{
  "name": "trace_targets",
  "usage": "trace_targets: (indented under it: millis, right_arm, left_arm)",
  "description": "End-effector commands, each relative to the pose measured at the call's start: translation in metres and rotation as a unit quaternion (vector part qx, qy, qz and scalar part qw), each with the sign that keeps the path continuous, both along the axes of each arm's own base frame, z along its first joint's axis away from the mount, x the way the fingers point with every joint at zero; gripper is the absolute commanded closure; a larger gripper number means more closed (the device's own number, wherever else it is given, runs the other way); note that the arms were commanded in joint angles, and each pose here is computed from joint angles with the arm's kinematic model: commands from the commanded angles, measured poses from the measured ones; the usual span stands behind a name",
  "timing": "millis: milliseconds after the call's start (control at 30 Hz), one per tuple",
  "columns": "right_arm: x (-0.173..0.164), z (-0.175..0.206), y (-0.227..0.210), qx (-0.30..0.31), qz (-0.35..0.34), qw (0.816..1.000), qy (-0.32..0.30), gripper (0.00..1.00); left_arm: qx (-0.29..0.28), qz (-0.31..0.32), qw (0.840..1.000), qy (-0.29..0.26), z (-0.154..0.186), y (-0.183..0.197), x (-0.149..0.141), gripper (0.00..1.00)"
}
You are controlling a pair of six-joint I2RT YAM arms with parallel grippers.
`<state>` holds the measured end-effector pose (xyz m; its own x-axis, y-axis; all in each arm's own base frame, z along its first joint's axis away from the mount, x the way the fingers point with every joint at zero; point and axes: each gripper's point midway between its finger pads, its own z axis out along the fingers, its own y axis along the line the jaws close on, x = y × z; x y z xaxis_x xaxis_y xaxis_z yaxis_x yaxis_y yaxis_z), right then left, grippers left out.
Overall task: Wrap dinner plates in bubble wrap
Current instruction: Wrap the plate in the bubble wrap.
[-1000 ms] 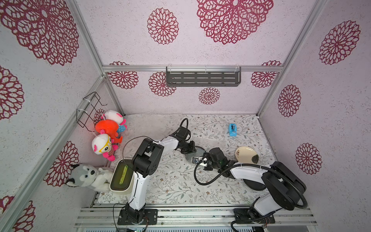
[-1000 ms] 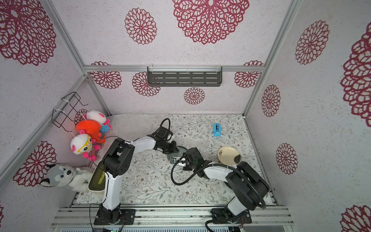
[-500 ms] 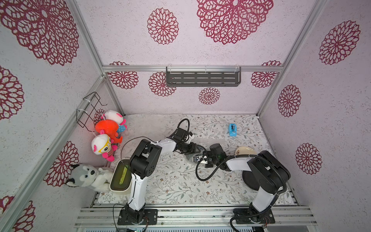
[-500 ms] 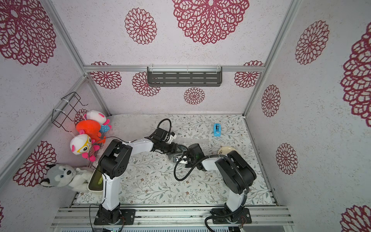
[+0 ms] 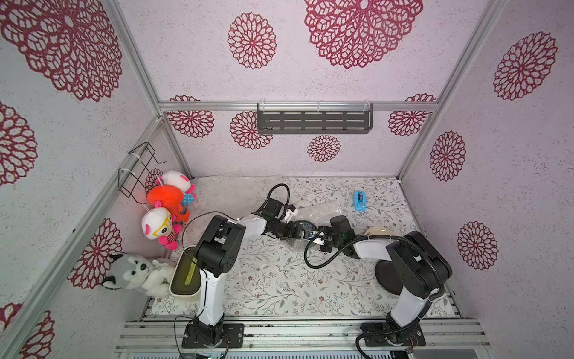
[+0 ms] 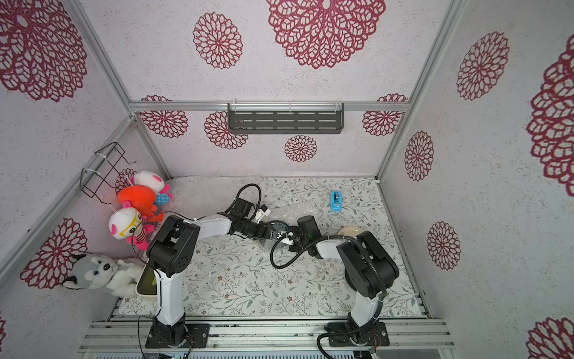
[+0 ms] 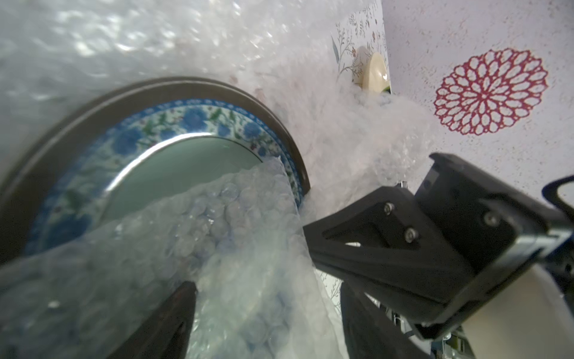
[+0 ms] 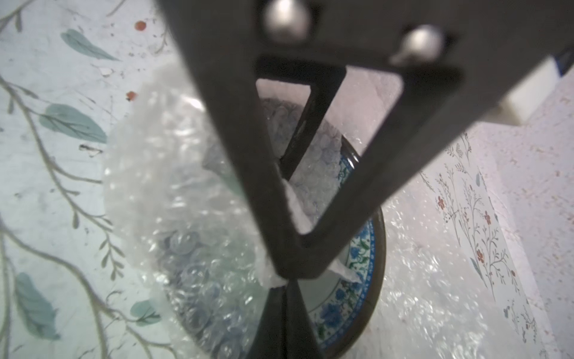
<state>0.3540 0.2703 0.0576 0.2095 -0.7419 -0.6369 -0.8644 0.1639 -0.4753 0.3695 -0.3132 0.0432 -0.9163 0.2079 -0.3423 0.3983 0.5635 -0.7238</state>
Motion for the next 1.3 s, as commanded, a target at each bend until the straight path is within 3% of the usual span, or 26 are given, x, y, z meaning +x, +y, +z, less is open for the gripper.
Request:
trace_targets:
  millis: [0, 300, 600, 667, 800, 900, 967, 1067, 1100, 1167, 1233, 1267]
  right_arm:
    - [0.010, 0.016, 0.006, 0.026, -0.005, 1.000, 0.011, 1.00]
    - [0.014, 0.017, 0.013, 0.032, -0.007, 0.999, 0.038, 1.00]
    - [0.016, 0.015, 0.020, 0.033, -0.006, 0.996, 0.087, 1.00]
    - [0.014, 0.013, 0.022, 0.032, -0.002, 0.994, 0.101, 1.00]
    - [0.015, 0.016, 0.023, 0.042, -0.010, 0.993, 0.113, 1.00]
    - [0.015, 0.022, 0.021, 0.054, -0.022, 0.990, 0.129, 1.00]
    - [0.018, 0.034, 0.017, 0.074, -0.047, 0.987, 0.138, 0.91]
    - [0.029, 0.069, -0.001, 0.141, -0.130, 0.966, 0.172, 0.63]
    - [0.035, 0.080, -0.014, 0.165, -0.183, 0.950, 0.191, 0.56]
    - [0.036, 0.090, -0.044, 0.192, -0.262, 0.917, 0.233, 0.46]
    - [0.035, 0.088, -0.087, 0.226, -0.362, 0.864, 0.268, 0.36]
    - [0.033, 0.083, -0.106, 0.239, -0.397, 0.840, 0.281, 0.27]
  left_arm:
    - [-0.006, -0.045, 0.998, -0.031, 0.009, -0.005, -0.007, 0.22]
    - [0.052, -0.051, 0.996, -0.042, -0.014, -0.004, -0.001, 0.28]
    - [0.047, -0.066, 0.996, -0.041, -0.015, -0.011, 0.001, 0.25]
    - [0.052, -0.067, 0.996, -0.041, -0.018, -0.011, 0.003, 0.29]
    - [0.072, -0.060, 0.994, -0.047, -0.025, -0.005, 0.006, 0.60]
    - [0.081, -0.052, 0.994, -0.046, -0.029, 0.000, 0.009, 0.74]
    - [0.081, -0.045, 0.995, -0.044, -0.030, 0.002, 0.011, 0.81]
    - [0.086, -0.033, 0.995, -0.036, -0.032, 0.005, 0.014, 0.88]
    - [0.086, -0.027, 0.995, -0.031, -0.033, 0.007, 0.015, 0.89]
    - [0.084, -0.021, 0.996, -0.023, -0.034, 0.009, 0.016, 0.89]
    - [0.082, -0.013, 0.996, -0.016, -0.035, 0.010, 0.016, 0.89]
    - [0.082, -0.011, 0.996, -0.013, -0.036, 0.010, 0.016, 0.89]
